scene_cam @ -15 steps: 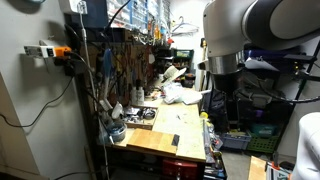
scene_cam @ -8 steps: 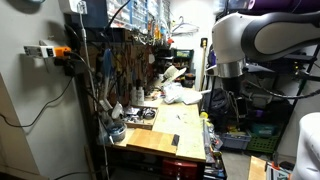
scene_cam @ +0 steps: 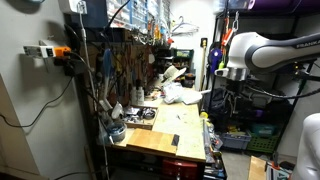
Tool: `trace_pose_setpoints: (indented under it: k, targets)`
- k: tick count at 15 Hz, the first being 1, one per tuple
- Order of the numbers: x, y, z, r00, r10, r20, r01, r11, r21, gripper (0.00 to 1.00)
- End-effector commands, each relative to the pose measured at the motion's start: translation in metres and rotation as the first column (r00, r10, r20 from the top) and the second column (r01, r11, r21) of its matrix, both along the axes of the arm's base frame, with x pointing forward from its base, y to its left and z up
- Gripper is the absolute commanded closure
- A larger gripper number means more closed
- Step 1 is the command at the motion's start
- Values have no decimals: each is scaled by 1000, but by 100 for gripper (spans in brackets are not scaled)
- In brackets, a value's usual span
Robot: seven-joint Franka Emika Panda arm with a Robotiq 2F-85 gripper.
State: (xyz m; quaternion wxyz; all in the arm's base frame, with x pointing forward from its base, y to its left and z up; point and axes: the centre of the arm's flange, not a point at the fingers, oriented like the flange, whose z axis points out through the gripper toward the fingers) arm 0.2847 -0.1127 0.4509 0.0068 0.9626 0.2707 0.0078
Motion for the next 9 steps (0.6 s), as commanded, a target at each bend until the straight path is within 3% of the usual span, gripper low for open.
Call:
trace_pose_setpoints:
  k: [1, 3, 4, 9]
  targets:
    - [11, -53, -40, 997, -14, 71, 5, 991, 131, 0]
    - [18, -75, -65, 996, -53, 72, 41, 986, 162, 0]
    - [3, -54, -35, 995, -45, 86, 34, 992, 120, 0]
    - [8, -69, -59, 996, -69, 60, 59, 988, 143, 0]
